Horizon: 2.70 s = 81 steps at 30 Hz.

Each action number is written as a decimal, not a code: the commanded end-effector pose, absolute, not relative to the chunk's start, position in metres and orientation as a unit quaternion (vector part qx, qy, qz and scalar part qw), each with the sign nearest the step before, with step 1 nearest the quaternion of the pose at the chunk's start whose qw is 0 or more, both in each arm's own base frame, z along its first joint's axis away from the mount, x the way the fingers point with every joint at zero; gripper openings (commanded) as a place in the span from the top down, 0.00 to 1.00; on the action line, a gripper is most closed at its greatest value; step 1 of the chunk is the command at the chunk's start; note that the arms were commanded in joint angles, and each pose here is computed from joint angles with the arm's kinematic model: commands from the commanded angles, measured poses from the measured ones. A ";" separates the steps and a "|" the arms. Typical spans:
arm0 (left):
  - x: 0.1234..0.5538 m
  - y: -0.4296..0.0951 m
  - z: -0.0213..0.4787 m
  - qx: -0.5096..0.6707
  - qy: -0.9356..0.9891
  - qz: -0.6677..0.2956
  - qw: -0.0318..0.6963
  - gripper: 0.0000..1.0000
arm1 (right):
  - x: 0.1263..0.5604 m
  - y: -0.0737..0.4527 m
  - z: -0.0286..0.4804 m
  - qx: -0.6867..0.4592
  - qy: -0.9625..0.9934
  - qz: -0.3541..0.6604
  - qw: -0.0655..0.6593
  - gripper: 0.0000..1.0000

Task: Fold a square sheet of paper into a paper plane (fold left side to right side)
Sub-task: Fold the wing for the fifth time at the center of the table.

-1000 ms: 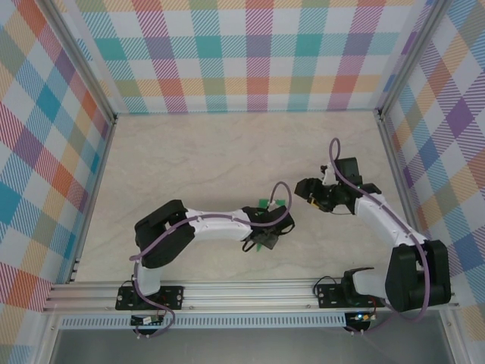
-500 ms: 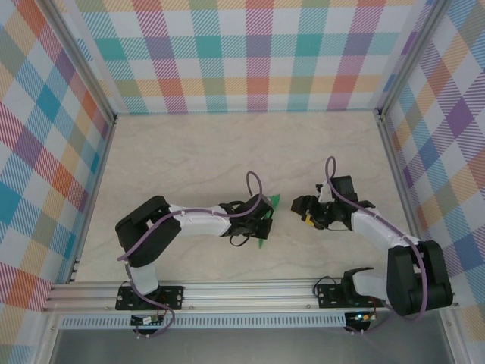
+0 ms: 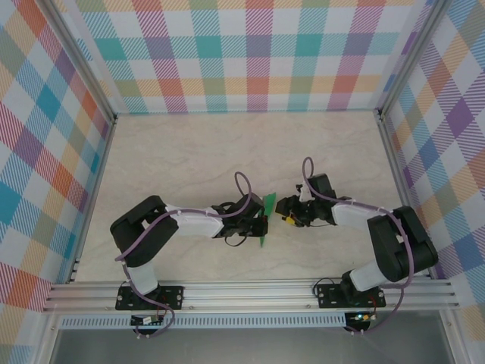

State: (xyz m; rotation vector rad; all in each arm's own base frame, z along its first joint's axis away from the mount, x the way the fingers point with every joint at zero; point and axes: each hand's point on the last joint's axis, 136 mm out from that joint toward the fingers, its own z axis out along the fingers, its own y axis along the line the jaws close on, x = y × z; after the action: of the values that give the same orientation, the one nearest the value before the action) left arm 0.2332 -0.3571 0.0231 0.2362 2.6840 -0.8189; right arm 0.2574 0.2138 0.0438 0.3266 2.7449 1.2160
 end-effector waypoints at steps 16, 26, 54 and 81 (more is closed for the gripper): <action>0.242 -0.350 0.024 0.025 0.930 -0.332 0.154 1.00 | 0.276 0.243 0.026 0.096 0.918 0.382 0.052 0.62; 0.242 -0.350 0.024 0.017 0.927 -0.341 0.151 0.95 | 0.273 0.239 0.004 0.111 0.930 0.349 0.029 0.63; 0.246 -0.342 0.066 0.016 0.912 -0.364 0.186 0.58 | 0.265 0.237 -0.016 0.110 0.947 0.300 -0.004 0.67; 0.305 -0.332 0.073 -0.041 0.890 -0.429 0.149 0.65 | 0.266 0.240 -0.008 0.101 0.945 0.311 0.001 0.67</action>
State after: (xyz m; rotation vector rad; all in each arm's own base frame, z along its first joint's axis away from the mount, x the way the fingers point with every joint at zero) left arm 0.2963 -0.3233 0.0628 -0.1254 2.5952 -1.1628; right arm 0.2813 0.2479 0.0192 0.3102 2.8722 1.0970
